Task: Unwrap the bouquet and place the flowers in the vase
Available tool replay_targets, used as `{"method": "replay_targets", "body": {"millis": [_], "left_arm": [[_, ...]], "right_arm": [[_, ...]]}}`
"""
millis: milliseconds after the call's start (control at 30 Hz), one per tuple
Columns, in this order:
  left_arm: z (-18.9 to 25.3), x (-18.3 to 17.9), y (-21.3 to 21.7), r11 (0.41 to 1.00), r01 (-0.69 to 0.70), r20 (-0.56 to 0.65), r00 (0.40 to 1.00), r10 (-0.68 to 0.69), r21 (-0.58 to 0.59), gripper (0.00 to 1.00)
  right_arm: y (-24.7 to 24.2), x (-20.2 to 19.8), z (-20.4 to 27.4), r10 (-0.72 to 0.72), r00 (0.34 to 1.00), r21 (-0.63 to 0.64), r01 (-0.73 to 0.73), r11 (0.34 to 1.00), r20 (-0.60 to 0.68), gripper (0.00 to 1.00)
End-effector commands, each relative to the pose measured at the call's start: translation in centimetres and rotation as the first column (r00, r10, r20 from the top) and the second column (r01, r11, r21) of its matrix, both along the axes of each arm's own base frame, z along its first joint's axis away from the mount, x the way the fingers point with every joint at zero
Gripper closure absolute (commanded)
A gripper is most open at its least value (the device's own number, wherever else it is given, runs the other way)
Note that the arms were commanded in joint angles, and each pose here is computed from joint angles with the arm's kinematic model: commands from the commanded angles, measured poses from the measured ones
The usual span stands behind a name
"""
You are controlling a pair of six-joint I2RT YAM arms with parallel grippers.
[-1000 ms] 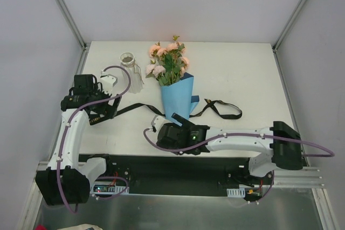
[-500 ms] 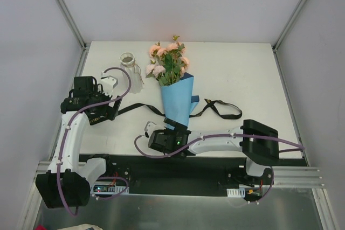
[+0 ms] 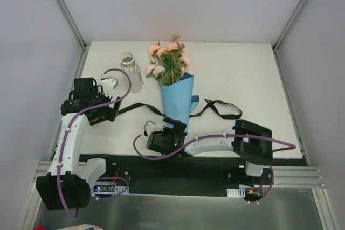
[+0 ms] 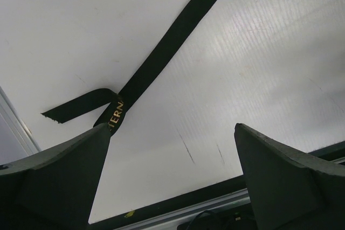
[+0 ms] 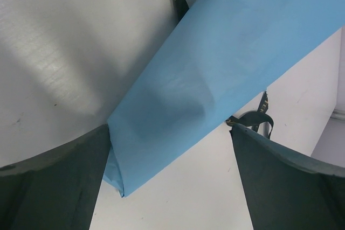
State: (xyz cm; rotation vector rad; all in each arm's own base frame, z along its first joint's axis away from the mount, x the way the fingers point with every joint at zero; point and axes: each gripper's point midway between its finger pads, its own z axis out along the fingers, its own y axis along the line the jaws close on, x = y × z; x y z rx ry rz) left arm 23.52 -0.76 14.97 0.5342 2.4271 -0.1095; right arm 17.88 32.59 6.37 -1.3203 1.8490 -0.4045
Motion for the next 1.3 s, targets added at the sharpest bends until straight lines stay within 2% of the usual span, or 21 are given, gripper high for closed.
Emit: {"method": "replay_targets", "body": {"millis": [0, 200, 400, 633, 733, 833, 900, 933, 1033, 1133, 1267], "left_arm": [[0.1, 0.1, 0.2, 1.000, -0.013, 0.016, 1.000, 0.013, -0.003, 0.01], [0.3, 0.3, 0.3, 1.000, -0.022, 0.024, 0.999, 0.022, -0.001, 0.01], [0.9, 0.5, 0.3, 1.000, -0.025, 0.043, 0.999, 0.025, -0.003, 0.01], [1.1, 0.6, 0.4, 1.000, -0.030, 0.045, 0.999, 0.030, 0.001, 0.01], [1.3, 0.7, 0.4, 1.000, -0.029, 0.051, 0.998, 0.029, 0.001, 0.01], [1.5, 0.9, 0.3, 1.000, -0.029, 0.053, 0.998, 0.029, -0.001, 0.01], [1.6, 1.0, 0.3, 1.000, -0.029, 0.054, 0.998, 0.029, -0.004, 0.01], [1.6, 1.0, 0.3, 1.000, -0.028, 0.053, 0.998, 0.028, -0.007, 0.01], [1.6, 1.0, 0.0, 1.000, -0.020, 0.048, 0.999, 0.021, -0.018, 0.01], [1.2, 0.9, 0.0, 1.000, -0.020, 0.038, 0.999, 0.021, -0.022, 0.01], [0.9, 0.8, 0.0, 1.000, -0.021, 0.030, 0.999, 0.022, -0.021, 0.01]], "right_arm": [[0.0, 0.7, 0.5, -0.013, 0.997, -0.007, 0.014, 1.000, 0.071, 0.05], [0.3, 1.9, 2.9, -0.052, 0.983, 0.044, 0.045, 0.998, 0.176, 0.06], [0.3, 2.6, 8.1, -0.112, 0.953, 0.181, 0.061, 0.981, 0.281, 0.08], [-3.1, 2.7, 14.1, -0.279, 0.896, 0.393, 0.132, 0.910, 0.346, 0.09], [-5.1, 2.2, 15.8, -0.354, 0.868, 0.479, 0.159, 0.863, 0.350, 0.09], [-7.1, 1.7, 15.5, -0.391, 0.865, 0.513, 0.191, 0.837, 0.315, 0.08], [-6.8, 1.2, 14.3, -0.345, 0.898, 0.494, 0.177, 0.851, 0.273, 0.06], [-5.7, 0.6, 12.8, -0.271, 0.937, 0.460, 0.145, 0.876, 0.220, 0.05], [-3.5, -0.4, 9.3, -0.143, 0.980, 0.334, 0.090, 0.938, 0.137, 0.00], [-1.7, -1.4, 6.8, -0.047, 0.998, 0.285, 0.030, 0.958, 0.053, 0.04], [-1.1, -1.6, 5.2, -0.017, 0.999, 0.247, 0.007, 0.969, 0.037, 0.04]]}}
